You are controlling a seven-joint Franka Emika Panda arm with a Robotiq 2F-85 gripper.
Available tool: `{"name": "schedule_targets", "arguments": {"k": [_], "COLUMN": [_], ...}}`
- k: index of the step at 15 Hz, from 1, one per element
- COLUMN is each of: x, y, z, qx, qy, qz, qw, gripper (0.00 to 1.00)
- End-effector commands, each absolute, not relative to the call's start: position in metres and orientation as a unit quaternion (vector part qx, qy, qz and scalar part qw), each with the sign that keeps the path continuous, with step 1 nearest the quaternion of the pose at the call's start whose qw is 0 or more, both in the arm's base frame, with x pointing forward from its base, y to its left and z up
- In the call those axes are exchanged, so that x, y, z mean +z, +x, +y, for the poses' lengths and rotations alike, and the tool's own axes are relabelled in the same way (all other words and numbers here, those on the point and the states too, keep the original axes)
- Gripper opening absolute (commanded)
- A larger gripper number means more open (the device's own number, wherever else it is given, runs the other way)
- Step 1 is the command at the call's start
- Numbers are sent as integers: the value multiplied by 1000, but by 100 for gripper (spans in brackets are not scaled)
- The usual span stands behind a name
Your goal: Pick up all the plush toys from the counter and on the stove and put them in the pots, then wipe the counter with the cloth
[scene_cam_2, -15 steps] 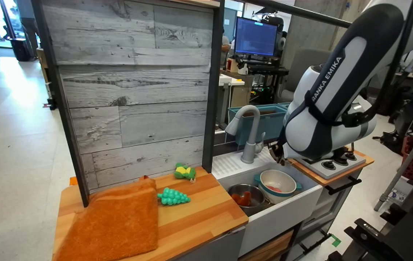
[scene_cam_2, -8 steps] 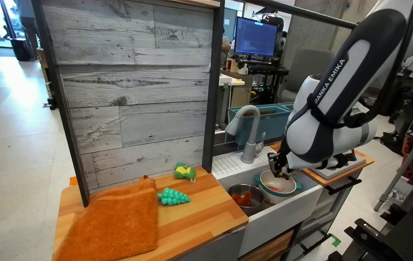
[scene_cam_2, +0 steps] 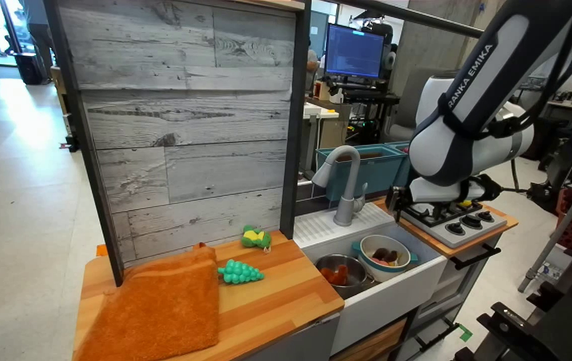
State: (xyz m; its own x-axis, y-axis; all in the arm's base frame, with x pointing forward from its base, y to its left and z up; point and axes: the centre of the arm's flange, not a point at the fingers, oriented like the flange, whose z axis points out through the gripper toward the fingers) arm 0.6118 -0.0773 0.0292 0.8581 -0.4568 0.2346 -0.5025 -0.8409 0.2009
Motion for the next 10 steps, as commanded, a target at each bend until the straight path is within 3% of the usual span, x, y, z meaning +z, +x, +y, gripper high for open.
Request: {"name": "schedule_targets", "arguments": {"k": [1, 3, 4, 7, 10], "x": [94, 124, 88, 116, 108], "y": [613, 605, 613, 604, 599], "z": [-123, -175, -146, -187, -181], "qx": [86, 33, 73, 46, 39], "qy": [928, 921, 926, 917, 953], "qz": [-307, -321, -310, -332, -254], "qw": [191, 218, 203, 217, 160], "gripper": [100, 100, 100, 100, 100]}}
